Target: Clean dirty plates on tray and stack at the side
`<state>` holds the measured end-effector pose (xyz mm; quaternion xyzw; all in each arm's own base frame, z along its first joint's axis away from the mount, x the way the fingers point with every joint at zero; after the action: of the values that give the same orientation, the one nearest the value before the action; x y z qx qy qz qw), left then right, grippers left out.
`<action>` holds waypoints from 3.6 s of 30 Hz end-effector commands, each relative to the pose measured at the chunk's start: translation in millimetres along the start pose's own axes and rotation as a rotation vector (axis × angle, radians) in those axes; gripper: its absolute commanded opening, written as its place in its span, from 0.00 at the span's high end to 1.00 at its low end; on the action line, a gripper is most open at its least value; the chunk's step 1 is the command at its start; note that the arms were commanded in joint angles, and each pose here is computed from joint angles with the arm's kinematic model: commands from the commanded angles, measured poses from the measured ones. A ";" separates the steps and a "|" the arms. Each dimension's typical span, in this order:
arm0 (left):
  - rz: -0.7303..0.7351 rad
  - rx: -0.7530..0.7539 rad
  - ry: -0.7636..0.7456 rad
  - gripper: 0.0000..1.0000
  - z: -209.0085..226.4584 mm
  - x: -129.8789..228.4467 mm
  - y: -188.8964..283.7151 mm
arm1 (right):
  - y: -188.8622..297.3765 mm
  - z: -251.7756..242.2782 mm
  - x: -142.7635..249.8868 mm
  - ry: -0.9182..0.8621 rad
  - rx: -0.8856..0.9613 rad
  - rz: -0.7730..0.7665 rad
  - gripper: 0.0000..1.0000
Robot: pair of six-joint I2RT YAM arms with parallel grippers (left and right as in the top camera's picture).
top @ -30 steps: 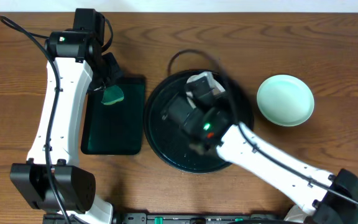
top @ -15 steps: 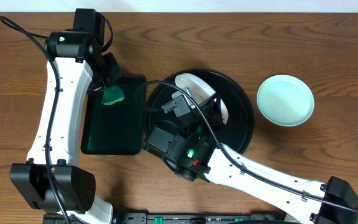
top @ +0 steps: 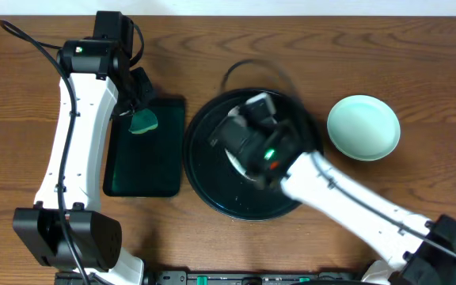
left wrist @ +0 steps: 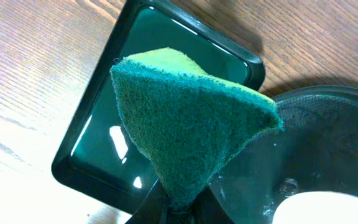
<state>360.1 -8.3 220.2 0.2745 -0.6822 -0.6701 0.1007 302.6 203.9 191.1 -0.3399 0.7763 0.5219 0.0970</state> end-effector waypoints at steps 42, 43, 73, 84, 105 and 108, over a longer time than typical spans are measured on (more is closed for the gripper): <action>0.018 -0.018 -0.054 0.93 1.8 2.3 -10.4 | -154.9 -215.4 138.2 -1.016 -0.177 0.341 0.43; 0.023 -0.021 -0.062 0.93 2.4 3.4 -12.7 | -153.6 -211.7 131.7 -0.994 -0.215 0.327 0.39; 0.142 -0.092 -0.231 0.28 36.4 65.5 -133.1 | -81.1 -159.3 12.4 -0.616 -0.311 0.181 0.01; 0.009 0.011 -0.219 0.26 23.3 42.0 -23.9 | -18.9 -180.1 -15.4 -0.446 -0.343 0.039 0.01; -0.031 0.031 -0.217 0.25 24.2 41.8 -10.3 | 149.6 -207.6 55.3 -0.434 -0.322 -0.162 0.01; -0.031 0.032 -0.217 0.25 24.1 41.8 -10.3 | 153.6 -209.0 72.5 -0.405 -0.288 -0.124 0.01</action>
<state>314.1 -7.5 197.3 0.2092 -0.6930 -0.6898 0.0092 203.4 29.2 358.7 -0.2761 0.6216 0.6920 0.2417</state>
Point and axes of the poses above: each gripper's point midway between its finger pads, its own y axis back along the fingers, its own z axis along the line the jaws close on, x = y × z, the point moved 2 cm from there along y, back along the fingers, and after that the axes turned 3 degrees about y, right-handed, at the moved point
